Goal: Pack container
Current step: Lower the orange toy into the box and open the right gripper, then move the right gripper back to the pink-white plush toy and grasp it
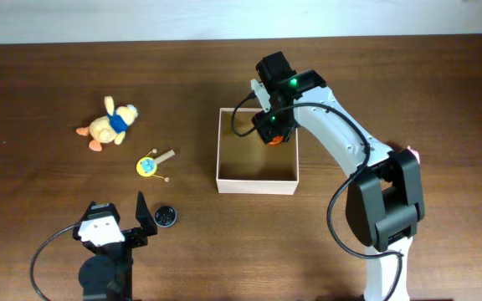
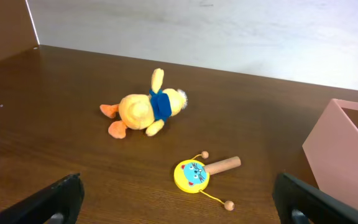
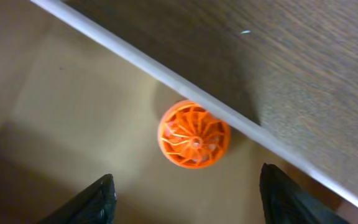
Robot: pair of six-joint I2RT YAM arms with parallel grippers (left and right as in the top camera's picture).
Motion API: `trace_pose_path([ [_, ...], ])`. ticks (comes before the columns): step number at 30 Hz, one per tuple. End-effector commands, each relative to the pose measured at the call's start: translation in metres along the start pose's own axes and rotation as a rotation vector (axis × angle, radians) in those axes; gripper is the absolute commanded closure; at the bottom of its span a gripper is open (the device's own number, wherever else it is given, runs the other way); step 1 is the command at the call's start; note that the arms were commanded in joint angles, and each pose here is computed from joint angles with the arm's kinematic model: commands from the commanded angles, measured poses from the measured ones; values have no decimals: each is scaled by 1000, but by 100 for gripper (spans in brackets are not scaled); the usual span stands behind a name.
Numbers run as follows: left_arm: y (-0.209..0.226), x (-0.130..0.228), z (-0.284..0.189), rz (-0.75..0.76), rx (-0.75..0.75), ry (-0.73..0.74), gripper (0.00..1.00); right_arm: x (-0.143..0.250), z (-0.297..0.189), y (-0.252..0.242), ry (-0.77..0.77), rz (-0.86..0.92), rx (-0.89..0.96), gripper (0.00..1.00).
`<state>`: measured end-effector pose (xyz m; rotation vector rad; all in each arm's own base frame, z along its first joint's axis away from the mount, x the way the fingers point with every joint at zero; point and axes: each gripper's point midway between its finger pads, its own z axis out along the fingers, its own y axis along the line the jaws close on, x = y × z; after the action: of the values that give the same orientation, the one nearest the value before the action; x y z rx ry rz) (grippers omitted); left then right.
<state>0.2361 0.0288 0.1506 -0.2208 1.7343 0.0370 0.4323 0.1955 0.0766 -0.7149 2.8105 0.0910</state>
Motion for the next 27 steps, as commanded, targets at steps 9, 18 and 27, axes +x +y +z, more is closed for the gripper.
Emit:
trace_pose_path([
  [9, -1, 1, 0, 15, 10, -3, 1, -25, -69, 57, -112, -93, -92, 36],
  [18, -1, 1, 0, 15, 10, -3, 1, -47, -152, 33, -244, -85, 70, 34],
  [27, -1, 1, 0, 15, 10, -3, 1, -15, -153, -74, -156, 245, 237, 34],
])
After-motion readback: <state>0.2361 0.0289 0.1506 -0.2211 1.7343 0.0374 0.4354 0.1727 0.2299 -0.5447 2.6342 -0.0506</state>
